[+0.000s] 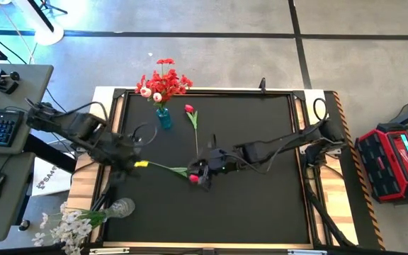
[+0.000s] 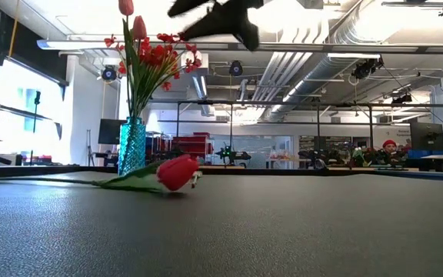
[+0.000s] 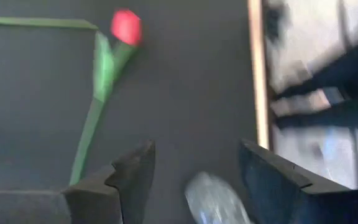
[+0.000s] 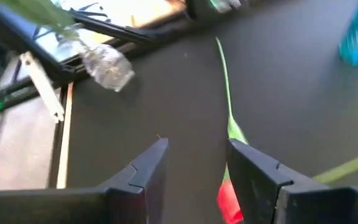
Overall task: Sort flowers into vase by color
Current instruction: Adjust the transparent vase
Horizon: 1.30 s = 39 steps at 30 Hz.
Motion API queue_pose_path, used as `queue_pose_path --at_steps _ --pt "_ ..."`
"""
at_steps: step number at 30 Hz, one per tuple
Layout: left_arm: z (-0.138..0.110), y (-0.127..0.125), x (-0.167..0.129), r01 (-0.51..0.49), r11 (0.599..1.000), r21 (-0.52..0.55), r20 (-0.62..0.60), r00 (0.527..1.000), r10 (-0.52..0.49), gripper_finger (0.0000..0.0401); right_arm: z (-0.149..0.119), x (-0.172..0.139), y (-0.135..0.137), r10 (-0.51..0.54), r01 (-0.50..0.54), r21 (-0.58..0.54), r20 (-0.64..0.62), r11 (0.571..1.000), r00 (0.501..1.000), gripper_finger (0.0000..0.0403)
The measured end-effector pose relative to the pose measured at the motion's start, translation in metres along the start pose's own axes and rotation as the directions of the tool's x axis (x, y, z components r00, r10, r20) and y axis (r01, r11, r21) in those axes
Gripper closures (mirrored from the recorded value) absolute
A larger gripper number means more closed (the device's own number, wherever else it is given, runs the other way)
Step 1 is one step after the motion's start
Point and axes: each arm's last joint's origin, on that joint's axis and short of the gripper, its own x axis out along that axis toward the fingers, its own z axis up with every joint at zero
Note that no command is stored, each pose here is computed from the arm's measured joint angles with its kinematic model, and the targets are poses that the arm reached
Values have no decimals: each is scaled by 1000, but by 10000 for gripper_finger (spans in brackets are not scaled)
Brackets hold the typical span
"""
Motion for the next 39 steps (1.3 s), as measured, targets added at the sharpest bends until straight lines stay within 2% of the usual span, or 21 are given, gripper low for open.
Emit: queue_pose_path --at_steps 3,6,12,14,18,24,30,32,34,37,39 --pt "-14 -6 -5 74 996 48 -116 991 -68 199 1 3 11 43 -34 -116 75 993 996 253" --pt "-26 -10 -8 114 993 16 -213 971 -108 205 3 14 18 109 -83 -161 160 983 981 244" --pt "-46 -15 -17 169 985 -26 -354 920 -167 213 -7 52 28 233 -151 -273 300 950 925 182" --pt "-52 -15 -18 165 986 -17 -400 903 -158 215 -11 67 32 252 -158 -297 313 942 916 156" --pt "-59 -18 -18 179 984 7 -420 893 -159 215 -10 97 47 254 -148 -350 279 925 926 112" --pt "-60 -17 -17 119 993 -19 -401 909 -117 215 -1 138 80 196 -86 -435 216 896 957 98" --pt "-68 -12 -28 169 985 41 -365 920 -142 215 6 174 91 172 -66 -408 227 911 959 98" --pt "-71 -11 -33 175 983 55 -351 925 -145 215 1 182 87 192 -79 -365 286 928 939 98" --pt "-74 -9 -36 189 980 66 -342 927 -156 215 -5 188 81 185 -92 -306 290 947 939 98" --pt "-79 -8 -31 172 985 21 -371 916 -152 215 -12 192 75 168 -91 -280 263 956 950 98" --pt "-84 -8 -20 159 987 -32 -431 889 -157 215 -16 194 74 151 -80 -287 237 955 960 98"
